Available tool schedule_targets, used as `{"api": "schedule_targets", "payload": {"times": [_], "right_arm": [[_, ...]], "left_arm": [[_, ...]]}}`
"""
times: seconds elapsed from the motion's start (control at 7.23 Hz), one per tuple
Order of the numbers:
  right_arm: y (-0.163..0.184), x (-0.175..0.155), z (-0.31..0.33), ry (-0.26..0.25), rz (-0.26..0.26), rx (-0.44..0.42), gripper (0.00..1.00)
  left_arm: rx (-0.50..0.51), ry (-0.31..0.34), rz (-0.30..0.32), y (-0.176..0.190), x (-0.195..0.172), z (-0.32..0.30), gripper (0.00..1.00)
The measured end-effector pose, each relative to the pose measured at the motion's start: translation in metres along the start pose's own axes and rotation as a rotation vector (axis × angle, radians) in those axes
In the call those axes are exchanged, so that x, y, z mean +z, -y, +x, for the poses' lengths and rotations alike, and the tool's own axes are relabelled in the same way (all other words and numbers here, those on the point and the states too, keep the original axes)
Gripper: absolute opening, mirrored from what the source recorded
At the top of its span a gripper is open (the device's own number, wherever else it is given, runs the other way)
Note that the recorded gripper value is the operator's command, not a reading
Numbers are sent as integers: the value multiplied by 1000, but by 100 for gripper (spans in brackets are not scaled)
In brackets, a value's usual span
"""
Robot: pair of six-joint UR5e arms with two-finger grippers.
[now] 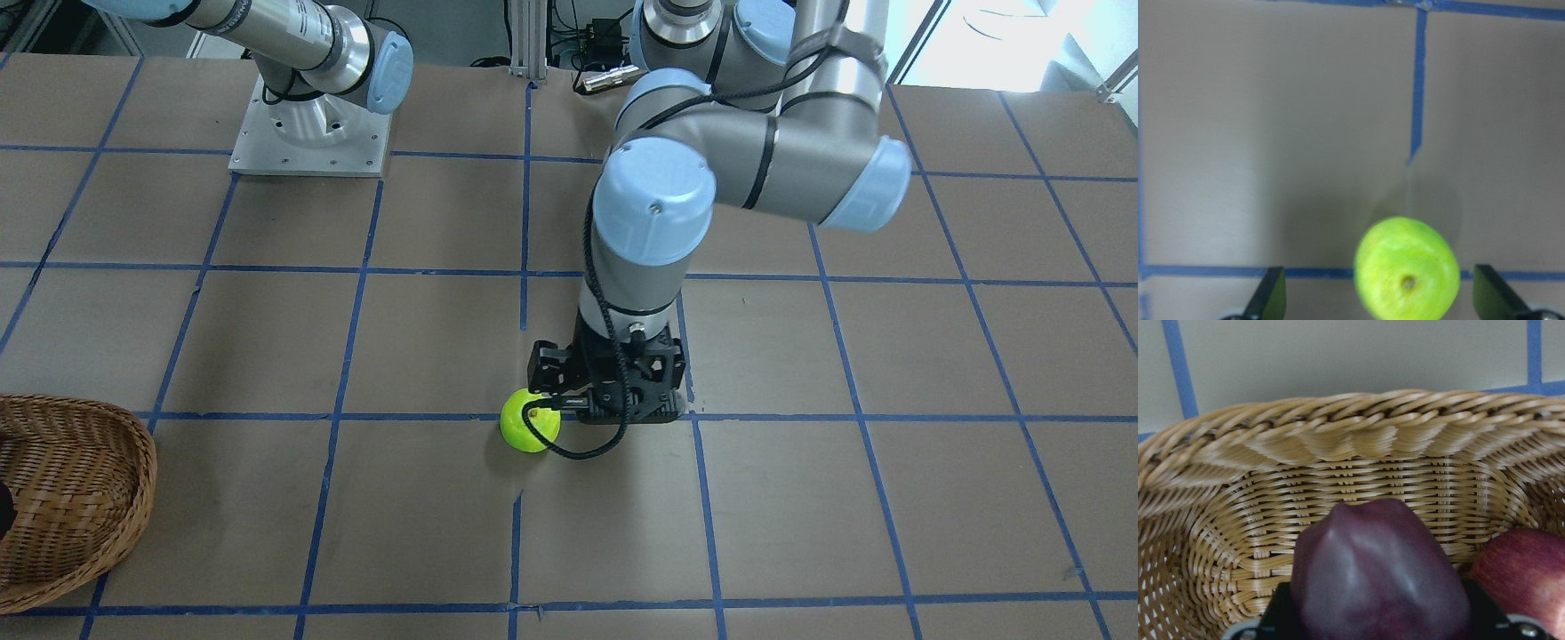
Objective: Put all apples into basket
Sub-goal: 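Withdraw the left gripper to rest while the right gripper moves toward the green apple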
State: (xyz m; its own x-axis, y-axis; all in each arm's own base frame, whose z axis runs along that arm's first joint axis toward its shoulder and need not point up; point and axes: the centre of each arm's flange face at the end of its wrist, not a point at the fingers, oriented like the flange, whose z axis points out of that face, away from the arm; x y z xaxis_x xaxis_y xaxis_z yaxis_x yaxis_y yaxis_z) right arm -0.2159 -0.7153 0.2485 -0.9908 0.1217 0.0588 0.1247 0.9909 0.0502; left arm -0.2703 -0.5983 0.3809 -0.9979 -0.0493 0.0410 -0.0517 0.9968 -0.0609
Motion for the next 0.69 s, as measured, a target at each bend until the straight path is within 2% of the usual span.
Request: {"api": "schedule_targets", "payload": {"times": [0.14, 0.28, 0.41, 0.69], "right_arm": [[0, 8, 4, 4, -11, 4, 16], [0, 16, 6, 7, -19, 6, 77], [1, 22, 7, 10, -23, 7, 100], [2, 28, 7, 15, -26, 9, 100]], "left_arm": [[-9, 10, -24, -7, -48, -23, 100], [-26, 20, -45, -17, -79, -49, 100], [-30, 27, -67, -25, -99, -81, 100], [-12, 28, -86, -49, -139, -130, 100]]}}
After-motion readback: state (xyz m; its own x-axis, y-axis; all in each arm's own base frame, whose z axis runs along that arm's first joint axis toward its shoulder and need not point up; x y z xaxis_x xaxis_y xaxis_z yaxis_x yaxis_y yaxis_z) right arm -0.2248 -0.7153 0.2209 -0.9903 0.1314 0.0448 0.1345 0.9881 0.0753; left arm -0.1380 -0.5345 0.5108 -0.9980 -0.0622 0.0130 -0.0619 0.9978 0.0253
